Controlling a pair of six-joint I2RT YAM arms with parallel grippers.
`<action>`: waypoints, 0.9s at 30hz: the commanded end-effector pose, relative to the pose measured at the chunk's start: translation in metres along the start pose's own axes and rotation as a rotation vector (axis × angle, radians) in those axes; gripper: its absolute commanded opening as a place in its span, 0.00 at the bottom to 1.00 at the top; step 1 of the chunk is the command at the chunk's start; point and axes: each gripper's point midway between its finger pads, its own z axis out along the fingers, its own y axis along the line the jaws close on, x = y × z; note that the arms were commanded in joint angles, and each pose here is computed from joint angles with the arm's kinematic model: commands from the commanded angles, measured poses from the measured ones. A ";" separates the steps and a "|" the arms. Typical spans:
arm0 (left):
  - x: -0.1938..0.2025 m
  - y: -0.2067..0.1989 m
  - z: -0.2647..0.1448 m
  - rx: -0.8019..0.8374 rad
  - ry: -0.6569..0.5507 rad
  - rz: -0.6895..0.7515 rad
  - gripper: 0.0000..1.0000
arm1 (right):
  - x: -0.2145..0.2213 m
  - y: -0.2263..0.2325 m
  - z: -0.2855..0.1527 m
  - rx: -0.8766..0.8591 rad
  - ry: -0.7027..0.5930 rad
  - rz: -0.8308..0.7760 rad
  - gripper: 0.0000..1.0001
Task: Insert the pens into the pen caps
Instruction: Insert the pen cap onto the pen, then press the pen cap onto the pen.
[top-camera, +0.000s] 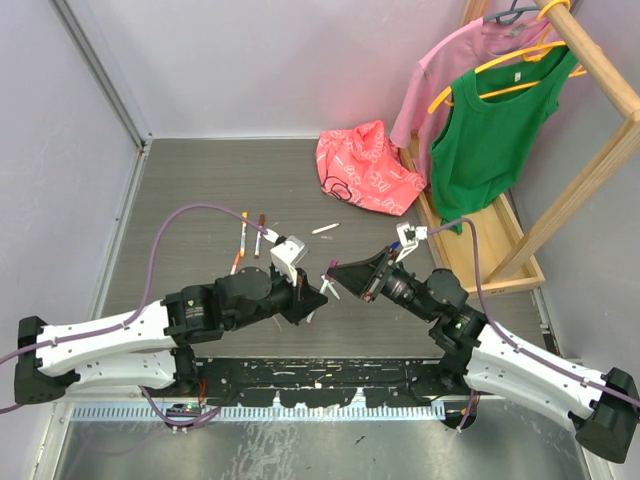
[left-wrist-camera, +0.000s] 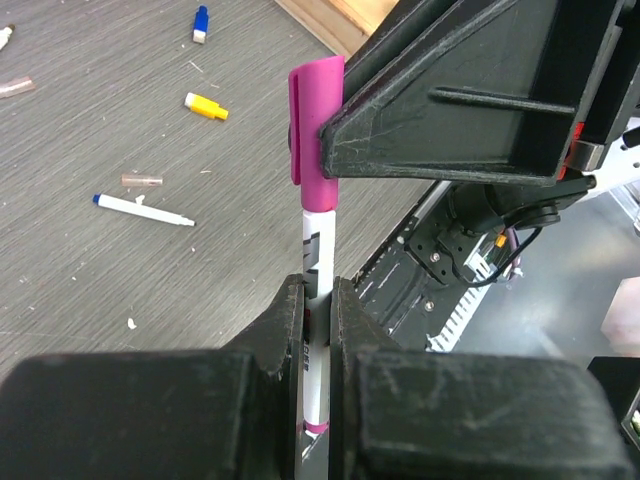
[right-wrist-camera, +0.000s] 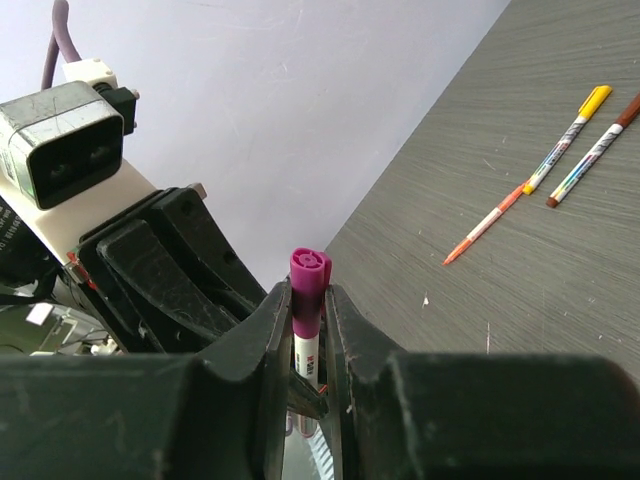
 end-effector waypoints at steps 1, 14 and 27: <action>-0.068 -0.011 -0.003 -0.011 -0.231 -0.069 0.00 | 0.021 0.003 -0.004 -0.069 0.091 -0.042 0.08; -0.074 -0.015 0.000 -0.006 -0.236 -0.057 0.00 | 0.003 0.004 -0.008 0.001 0.074 -0.151 0.39; -0.052 -0.028 0.001 0.093 -0.165 -0.025 0.00 | -0.080 0.037 -0.013 0.147 -0.117 -0.250 0.53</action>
